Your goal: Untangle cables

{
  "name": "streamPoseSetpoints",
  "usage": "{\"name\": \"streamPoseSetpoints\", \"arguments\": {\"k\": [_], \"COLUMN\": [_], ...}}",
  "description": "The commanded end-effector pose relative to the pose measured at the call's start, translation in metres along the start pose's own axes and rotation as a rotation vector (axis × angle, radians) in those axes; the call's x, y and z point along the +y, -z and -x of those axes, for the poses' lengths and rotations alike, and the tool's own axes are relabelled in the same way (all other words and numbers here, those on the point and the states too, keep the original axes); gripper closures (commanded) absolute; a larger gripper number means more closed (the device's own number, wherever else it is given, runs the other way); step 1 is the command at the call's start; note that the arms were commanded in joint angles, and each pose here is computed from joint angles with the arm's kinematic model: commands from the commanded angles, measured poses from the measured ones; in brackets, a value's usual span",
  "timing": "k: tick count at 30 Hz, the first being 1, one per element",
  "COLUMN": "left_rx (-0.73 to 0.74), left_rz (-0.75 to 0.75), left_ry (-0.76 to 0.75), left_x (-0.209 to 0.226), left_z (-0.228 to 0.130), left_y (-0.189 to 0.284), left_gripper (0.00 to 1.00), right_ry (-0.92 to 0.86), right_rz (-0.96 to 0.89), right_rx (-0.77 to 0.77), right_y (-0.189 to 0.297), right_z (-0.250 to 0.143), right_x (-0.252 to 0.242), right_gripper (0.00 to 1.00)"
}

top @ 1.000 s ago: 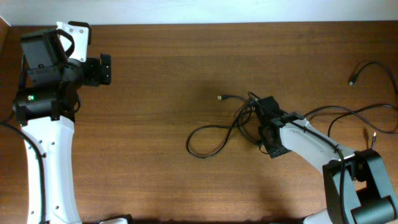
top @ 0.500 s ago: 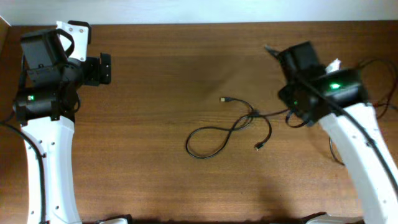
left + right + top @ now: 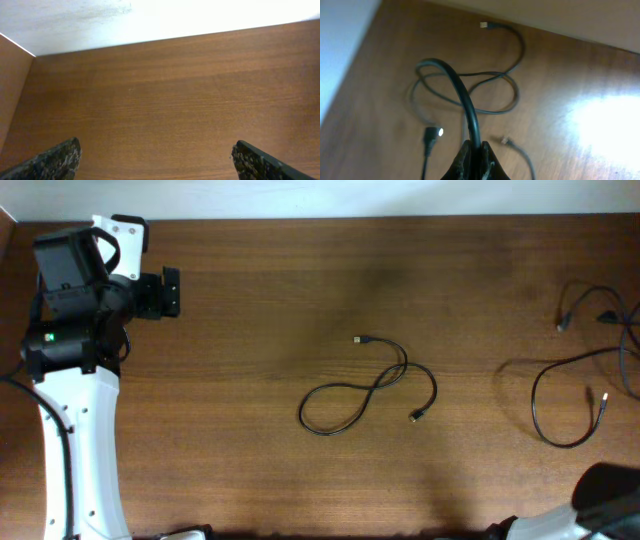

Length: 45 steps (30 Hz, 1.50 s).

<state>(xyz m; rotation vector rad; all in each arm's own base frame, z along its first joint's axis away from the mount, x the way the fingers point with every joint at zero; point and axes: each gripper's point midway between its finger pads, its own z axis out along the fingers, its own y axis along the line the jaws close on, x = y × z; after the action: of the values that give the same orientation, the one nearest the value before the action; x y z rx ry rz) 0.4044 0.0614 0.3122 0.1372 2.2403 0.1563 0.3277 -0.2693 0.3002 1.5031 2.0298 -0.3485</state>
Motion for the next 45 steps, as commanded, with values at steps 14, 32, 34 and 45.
{"name": "streamPoseSetpoints", "arguments": {"k": [14, 32, 34, 45], "left_rx": [0.009, 0.054, 0.093, 0.079], "left_rz": [-0.015, -0.457, -0.386, -0.385], "left_ry": [-0.021, -0.277, -0.338, -0.476], "left_x": [-0.003, -0.130, -0.136, -0.146], "left_z": [-0.002, -0.021, -0.025, -0.026], "left_y": [0.005, 0.018, 0.010, 0.011], "left_gripper": [0.02, 0.01, 0.00, 0.01], "right_ry": [0.214, 1.046, 1.036, 0.956], "right_rz": [0.183, 0.514, 0.518, 0.389], "right_rx": [0.355, 0.300, 0.323, 0.632], "right_y": [-0.052, 0.182, 0.185, 0.046], "right_z": [-0.050, -0.210, -0.215, -0.444], "right_x": [0.010, 0.055, 0.045, 0.034], "right_gripper": [0.04, 0.01, 0.00, 0.07]}}
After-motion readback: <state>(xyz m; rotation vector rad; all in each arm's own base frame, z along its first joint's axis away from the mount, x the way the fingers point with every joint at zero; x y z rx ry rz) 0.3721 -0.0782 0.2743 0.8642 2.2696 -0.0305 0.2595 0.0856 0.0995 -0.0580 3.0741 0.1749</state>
